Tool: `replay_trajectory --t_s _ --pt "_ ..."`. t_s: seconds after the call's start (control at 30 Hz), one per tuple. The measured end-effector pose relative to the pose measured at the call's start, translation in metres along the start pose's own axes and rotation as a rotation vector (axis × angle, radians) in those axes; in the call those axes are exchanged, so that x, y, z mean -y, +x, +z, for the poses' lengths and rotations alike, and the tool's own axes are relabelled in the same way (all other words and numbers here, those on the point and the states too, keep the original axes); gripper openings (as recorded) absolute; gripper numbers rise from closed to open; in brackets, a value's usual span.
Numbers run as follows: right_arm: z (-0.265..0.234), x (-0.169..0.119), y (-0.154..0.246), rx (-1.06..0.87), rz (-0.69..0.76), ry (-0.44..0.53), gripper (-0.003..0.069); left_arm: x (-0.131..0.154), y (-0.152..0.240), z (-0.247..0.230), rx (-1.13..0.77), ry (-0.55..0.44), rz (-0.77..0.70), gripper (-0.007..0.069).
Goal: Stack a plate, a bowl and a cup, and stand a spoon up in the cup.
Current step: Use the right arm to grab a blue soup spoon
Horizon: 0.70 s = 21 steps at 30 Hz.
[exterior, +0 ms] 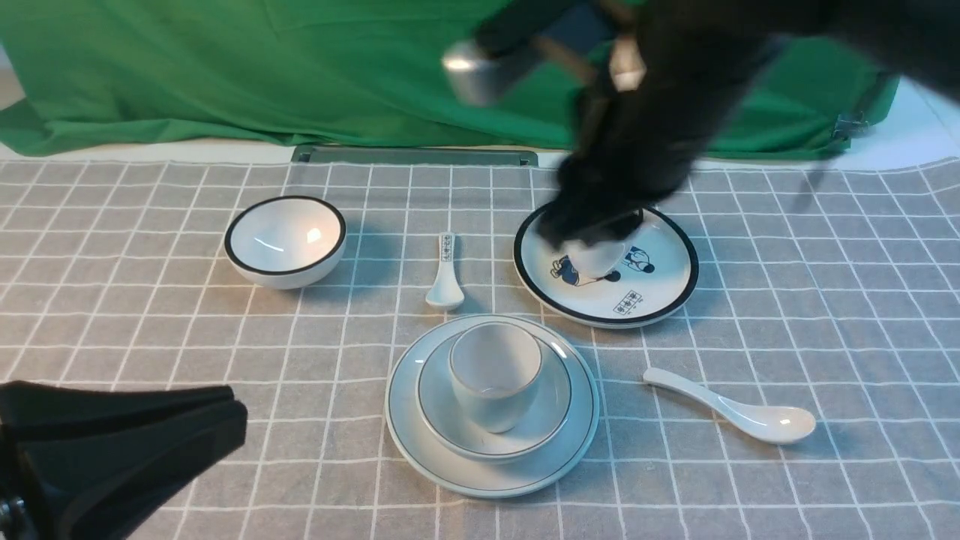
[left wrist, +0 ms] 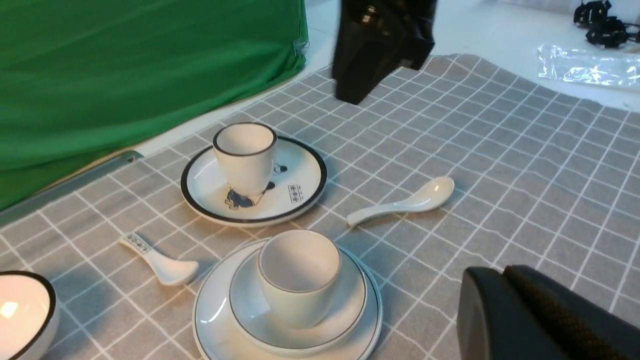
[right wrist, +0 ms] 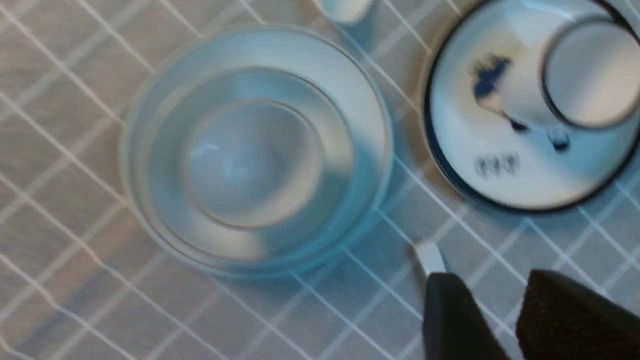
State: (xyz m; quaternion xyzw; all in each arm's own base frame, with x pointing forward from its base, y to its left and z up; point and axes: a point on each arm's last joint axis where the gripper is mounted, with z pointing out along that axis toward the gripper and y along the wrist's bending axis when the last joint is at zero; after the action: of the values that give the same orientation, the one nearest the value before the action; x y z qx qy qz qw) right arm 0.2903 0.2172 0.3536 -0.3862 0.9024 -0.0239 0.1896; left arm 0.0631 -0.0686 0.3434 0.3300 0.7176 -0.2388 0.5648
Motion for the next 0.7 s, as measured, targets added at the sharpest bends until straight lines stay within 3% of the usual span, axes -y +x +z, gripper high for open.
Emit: replay_trajectory --t_s 0.1,0.17,0.33,0.7 --pt "0.042 0.030 0.033 -0.160 0.038 -0.048 0.0251 0.000 0.000 0.000 0.002 0.000 0.000 0.0009" --pt "0.075 0.042 0.055 -0.261 0.037 -0.133 0.0315 0.000 0.000 0.000 0.001 0.000 0.001 0.0009" --pt "0.125 0.055 0.068 -0.280 -0.030 -0.276 0.0427 0.000 0.000 0.000 -0.001 0.000 0.001 0.0009" --pt "0.190 0.062 0.064 -0.206 -0.147 -0.272 0.0427 0.000 0.000 0.000 -0.001 0.002 -0.002 0.0009"
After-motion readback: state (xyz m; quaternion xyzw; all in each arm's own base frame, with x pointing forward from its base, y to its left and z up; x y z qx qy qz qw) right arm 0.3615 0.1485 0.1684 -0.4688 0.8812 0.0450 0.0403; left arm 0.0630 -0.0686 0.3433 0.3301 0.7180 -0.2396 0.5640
